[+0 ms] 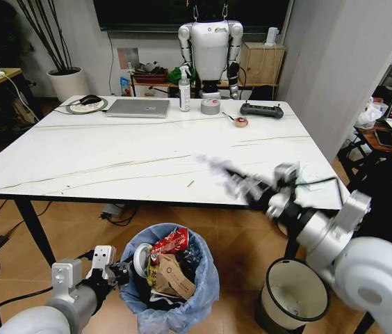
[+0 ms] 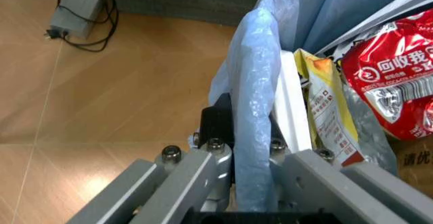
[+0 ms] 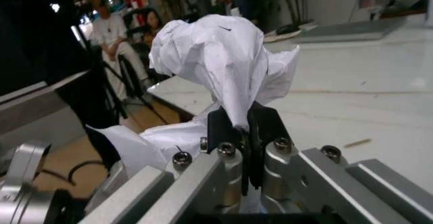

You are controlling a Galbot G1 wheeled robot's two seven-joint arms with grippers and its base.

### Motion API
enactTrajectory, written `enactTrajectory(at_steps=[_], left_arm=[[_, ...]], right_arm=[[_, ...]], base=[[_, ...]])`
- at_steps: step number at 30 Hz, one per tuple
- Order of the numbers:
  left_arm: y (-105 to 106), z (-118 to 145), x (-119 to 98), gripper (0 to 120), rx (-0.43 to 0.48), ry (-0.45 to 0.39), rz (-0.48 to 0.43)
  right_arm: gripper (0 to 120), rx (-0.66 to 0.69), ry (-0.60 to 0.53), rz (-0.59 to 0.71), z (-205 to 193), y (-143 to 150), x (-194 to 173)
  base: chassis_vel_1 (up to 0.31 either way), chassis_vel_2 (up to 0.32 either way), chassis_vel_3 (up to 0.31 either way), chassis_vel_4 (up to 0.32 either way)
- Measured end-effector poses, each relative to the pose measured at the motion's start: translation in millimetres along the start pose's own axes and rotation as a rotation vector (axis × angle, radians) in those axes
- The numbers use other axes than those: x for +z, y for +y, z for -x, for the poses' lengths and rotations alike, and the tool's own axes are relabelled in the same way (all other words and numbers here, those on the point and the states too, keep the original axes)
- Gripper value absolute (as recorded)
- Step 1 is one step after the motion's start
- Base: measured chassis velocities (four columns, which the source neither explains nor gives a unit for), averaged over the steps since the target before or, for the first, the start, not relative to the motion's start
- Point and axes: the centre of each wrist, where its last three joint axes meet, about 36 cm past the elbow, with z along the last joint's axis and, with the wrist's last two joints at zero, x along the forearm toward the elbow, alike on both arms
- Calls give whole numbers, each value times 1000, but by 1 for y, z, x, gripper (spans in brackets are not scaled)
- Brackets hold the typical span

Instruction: Pick up the trash bin and place the trash from the table into it.

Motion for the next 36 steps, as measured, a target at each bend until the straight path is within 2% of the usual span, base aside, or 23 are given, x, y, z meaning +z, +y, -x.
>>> enactTrajectory(at_steps=[9, 15, 29, 31, 36], left_arm=[[-1, 1, -3, 0, 8, -10, 8], [-4, 2, -4, 0, 19, -14, 14], [-4, 2, -4, 0, 24, -10, 25], [-4, 2, -4, 0, 24, -10, 25], [-4, 3, -4, 0, 28, -12, 26]], right_arm=[[0, -131, 96, 0, 4, -3, 19], [0, -203, 133, 13, 6, 8, 26], [0, -196, 208, -27, 25, 3, 56], [4, -192, 211, -31, 25, 3, 57], [25, -171, 230, -59, 21, 4, 56]], base=[[0, 0, 0, 0], [0, 0, 0, 0], [0, 0, 0, 0], [0, 0, 0, 0], [0, 0, 0, 0]])
